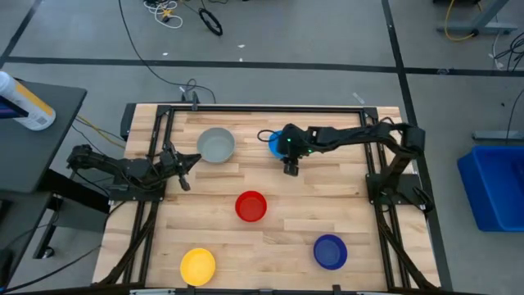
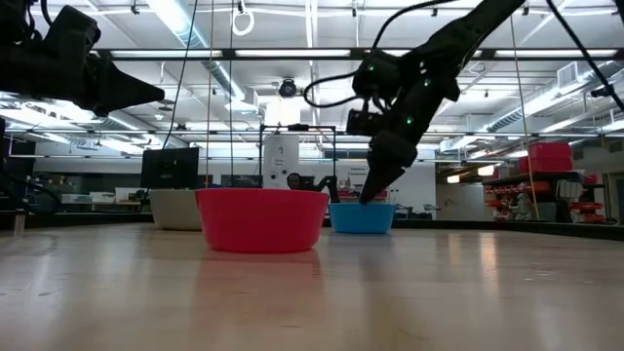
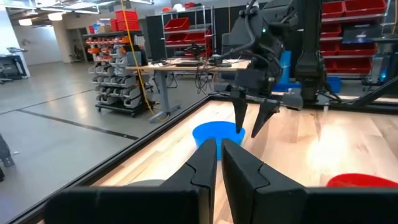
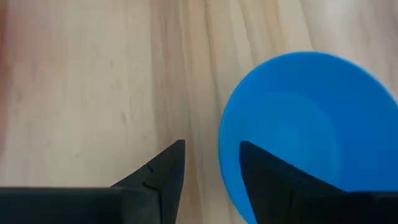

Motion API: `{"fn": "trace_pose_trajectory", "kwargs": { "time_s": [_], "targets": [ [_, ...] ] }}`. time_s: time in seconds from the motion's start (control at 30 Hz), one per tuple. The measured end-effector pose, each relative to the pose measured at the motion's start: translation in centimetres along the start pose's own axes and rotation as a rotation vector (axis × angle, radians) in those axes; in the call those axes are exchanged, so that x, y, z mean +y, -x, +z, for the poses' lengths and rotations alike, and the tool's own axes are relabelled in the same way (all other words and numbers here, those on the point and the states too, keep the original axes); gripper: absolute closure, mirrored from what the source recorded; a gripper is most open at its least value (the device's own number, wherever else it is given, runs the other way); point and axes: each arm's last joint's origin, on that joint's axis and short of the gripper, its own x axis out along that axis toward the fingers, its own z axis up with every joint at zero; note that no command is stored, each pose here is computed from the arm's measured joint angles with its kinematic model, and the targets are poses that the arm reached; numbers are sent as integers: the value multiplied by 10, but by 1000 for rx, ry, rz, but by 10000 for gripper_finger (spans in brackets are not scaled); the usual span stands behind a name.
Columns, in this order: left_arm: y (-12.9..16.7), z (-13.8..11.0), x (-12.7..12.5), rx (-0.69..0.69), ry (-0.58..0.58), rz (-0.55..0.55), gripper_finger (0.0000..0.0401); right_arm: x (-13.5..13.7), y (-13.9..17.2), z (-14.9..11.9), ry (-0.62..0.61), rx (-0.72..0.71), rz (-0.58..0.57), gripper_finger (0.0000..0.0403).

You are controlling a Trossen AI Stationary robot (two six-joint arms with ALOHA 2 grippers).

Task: Nest bowls inside each other
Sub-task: Stack the light blue bowl on top of the gray bowl

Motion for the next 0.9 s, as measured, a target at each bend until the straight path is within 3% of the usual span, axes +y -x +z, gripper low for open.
{"fn": "trace_pose_trajectory", "kwargs": {
  "time_s": [0.3,0.53,0.73,0.9],
  "targets": [
    [-3,-4,-2,43,-27,42,369,-4,-17,2,-8,-29,-71,261],
    [-3,-6,-2,56,-39,51,369,-2,-17,4,-93,-46,-69,389],
    [-3,-6,0,58,-49,126,369,2,-17,14,-74,-139,-80,398],
    [-3,-6,2,59,-53,194,369,9,-6,45,-31,-309,-81,400]
  ]
}}
